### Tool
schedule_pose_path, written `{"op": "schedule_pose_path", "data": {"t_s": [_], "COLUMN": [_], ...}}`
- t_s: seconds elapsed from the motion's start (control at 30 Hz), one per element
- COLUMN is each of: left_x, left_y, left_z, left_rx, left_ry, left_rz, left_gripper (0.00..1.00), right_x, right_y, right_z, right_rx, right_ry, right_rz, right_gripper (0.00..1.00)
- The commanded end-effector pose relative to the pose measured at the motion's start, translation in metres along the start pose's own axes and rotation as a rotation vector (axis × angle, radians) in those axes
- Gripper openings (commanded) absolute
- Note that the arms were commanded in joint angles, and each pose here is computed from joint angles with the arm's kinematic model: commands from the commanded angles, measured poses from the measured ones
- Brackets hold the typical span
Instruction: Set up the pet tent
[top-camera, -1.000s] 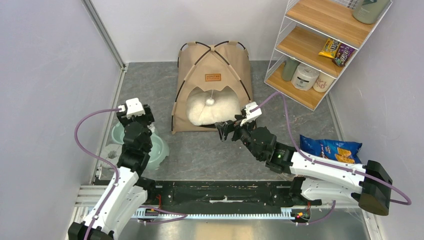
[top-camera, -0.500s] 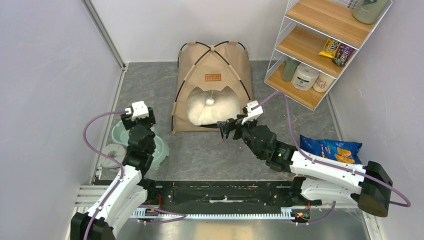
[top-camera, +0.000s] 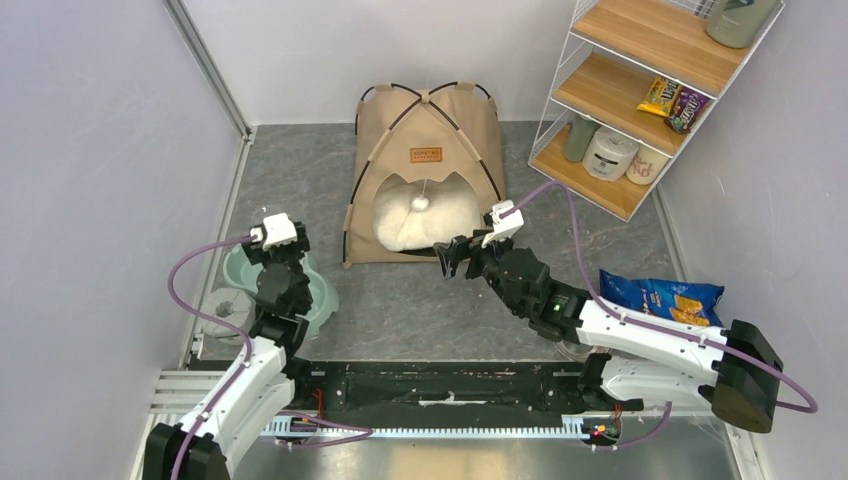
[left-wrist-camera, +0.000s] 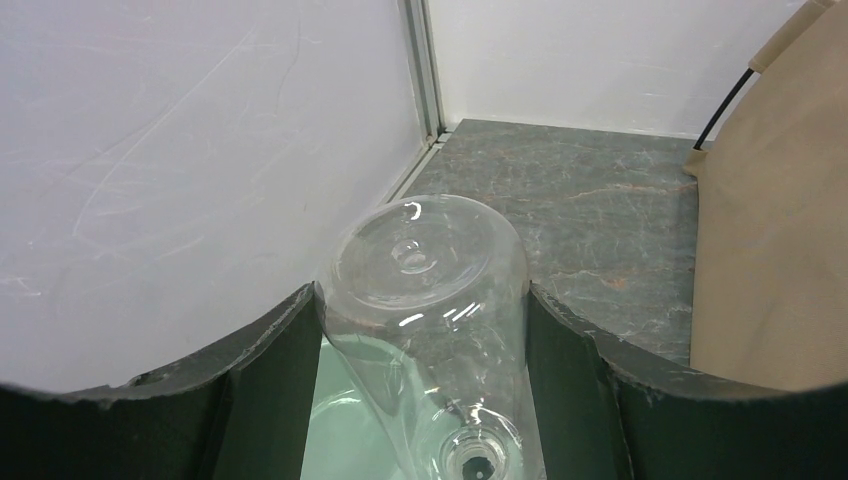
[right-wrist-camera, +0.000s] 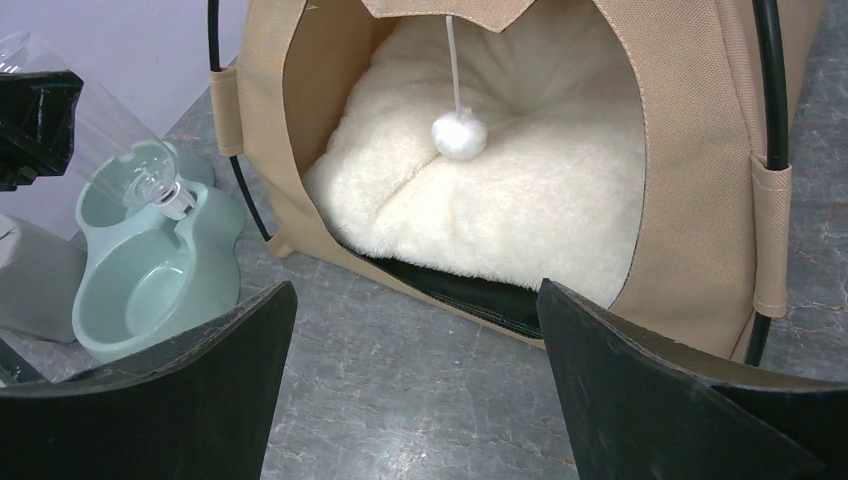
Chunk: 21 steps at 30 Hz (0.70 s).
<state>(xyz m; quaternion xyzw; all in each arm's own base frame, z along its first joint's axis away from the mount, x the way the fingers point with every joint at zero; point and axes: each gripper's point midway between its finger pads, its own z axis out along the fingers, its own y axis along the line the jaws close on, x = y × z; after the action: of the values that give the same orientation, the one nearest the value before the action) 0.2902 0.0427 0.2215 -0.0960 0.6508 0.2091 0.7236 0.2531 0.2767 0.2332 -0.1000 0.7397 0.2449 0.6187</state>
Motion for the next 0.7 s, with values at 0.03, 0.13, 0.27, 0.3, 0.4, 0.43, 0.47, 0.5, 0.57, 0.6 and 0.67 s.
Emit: {"op": "schedule_pose_path", "data": {"t_s": [0.03, 0.13, 0.27, 0.3, 0.4, 0.43, 0.47, 0.5, 0.57, 0.6, 0.67], "left_x": [-0.001, 0.0, 0.007, 0.009, 0.013, 0.014, 0.013, 0.013, 0.012, 0.012, 0.008], "left_y": [0.008, 0.007, 0.005, 0.004, 0.004, 0.006, 0.007, 0.008, 0.011, 0.013, 0.017], "left_z": [-0.001, 0.0, 0.003, 0.003, 0.003, 0.003, 0.002, 0.002, 0.001, 0.001, 0.002], "left_rx": [-0.043, -0.042, -0.053, -0.051, -0.057, -0.066, -0.072, -0.077, -0.096, -0.111, -0.137], "left_ry": [-0.016, -0.012, 0.01, 0.015, 0.019, 0.016, 0.011, 0.008, 0.002, 0.003, -0.005], "left_rz": [0.027, 0.026, 0.039, 0.039, 0.038, 0.034, 0.029, 0.028, 0.016, 0.012, 0.006], "left_gripper": [0.36, 0.36, 0.36, 0.36, 0.36, 0.36, 0.36, 0.36, 0.36, 0.36, 0.36], "right_x": [-0.016, -0.016, -0.014, -0.014, -0.015, -0.015, -0.015, -0.016, -0.015, -0.016, -0.016], "right_y": [0.006, 0.006, 0.006, 0.006, 0.006, 0.006, 0.005, 0.005, 0.006, 0.006, 0.006], "right_z": [0.004, 0.005, 0.006, 0.006, 0.006, 0.006, 0.006, 0.006, 0.007, 0.007, 0.008], "right_rx": [-0.013, -0.012, -0.011, -0.011, -0.011, -0.012, -0.01, -0.01, -0.011, -0.01, -0.01], "right_ry": [-0.032, -0.032, -0.027, -0.027, -0.028, -0.029, -0.028, -0.028, -0.027, -0.029, -0.027], "right_rz": [0.038, 0.041, 0.041, 0.043, 0.042, 0.043, 0.042, 0.041, 0.041, 0.043, 0.041], "right_gripper": [0.97, 0.97, 0.97, 0.97, 0.97, 0.97, 0.97, 0.97, 0.97, 0.97, 0.97]}}
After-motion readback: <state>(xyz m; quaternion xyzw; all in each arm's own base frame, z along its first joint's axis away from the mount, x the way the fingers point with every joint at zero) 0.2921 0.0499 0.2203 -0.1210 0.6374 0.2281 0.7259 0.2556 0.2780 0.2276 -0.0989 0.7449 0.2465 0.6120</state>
